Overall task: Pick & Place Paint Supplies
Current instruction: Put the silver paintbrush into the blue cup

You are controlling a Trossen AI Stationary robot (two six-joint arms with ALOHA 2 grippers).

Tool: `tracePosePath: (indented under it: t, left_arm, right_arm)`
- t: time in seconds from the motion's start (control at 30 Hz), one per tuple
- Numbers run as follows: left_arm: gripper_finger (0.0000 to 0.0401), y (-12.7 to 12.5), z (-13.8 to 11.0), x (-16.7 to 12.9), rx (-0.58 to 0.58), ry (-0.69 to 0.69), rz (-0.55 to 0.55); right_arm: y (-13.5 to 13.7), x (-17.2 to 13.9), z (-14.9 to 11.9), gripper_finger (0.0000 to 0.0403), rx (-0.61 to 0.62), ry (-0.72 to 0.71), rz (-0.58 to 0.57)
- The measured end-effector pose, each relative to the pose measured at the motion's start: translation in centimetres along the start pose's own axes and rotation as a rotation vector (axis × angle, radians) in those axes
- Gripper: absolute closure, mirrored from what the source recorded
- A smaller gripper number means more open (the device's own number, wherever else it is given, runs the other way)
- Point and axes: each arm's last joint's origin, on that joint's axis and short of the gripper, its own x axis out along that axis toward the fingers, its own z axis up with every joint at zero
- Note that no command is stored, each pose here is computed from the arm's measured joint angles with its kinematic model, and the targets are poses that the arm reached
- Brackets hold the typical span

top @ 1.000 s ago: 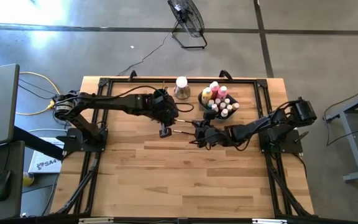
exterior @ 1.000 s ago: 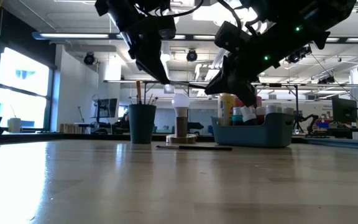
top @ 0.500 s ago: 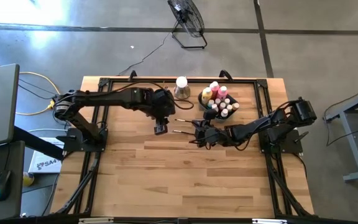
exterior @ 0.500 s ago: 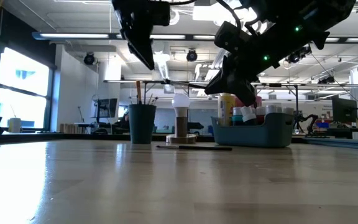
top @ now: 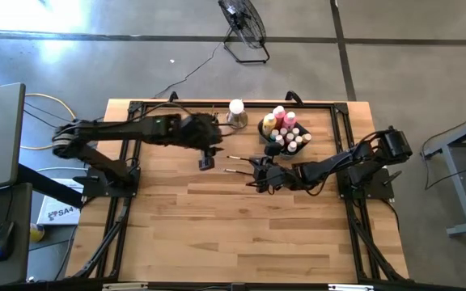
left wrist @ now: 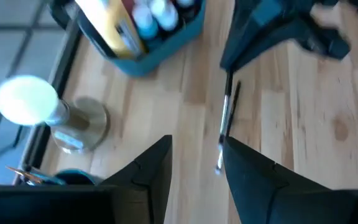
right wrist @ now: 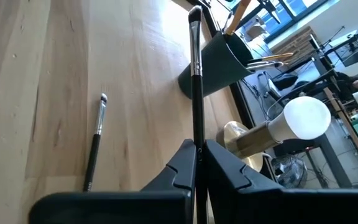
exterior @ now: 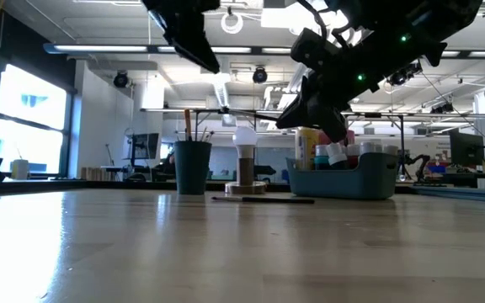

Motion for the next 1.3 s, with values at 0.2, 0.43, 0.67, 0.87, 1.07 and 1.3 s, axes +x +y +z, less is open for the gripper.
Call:
tracePosePath:
  t: [0.2,0.43,0.67,0.87,1.07,1.3]
  left_arm:
    - [0.0263,-0.7,-3.4,-3.4,0.018,-0.278,0.017]
    - [0.0263,-1.8,-9.7,-4.9,0.049,-0.522,0.037]
    - [0.0263,-2.4,-14.3,-5.2,0.114,-0.681,-0.033]
    - [0.0263,-2.9,-17.3,-4.9,0.163,-0.885,-0.038]
    - [0.0263,-3.2,-18.7,-4.7,0.172,-1.011,-0.042]
    - [0.0263,-3.1,-18.7,-4.8,0.159,-1.020,-0.030]
  right_arm:
    - [-0.1,0.0,0.2,0.0390,0.027,-0.020,0.010]
    - [-0.3,0.0,0.9,0.0390,0.099,-0.101,0.056]
    - [-2.3,0.8,2.6,0.0390,0.330,-0.383,0.232]
    - [-4.1,1.2,3.4,0.0390,0.395,-0.560,0.268]
    - [-4.7,1.8,3.5,0.0390,0.452,-0.667,0.312]
    - [-2.8,4.0,2.5,0.0391,0.502,-0.768,0.275]
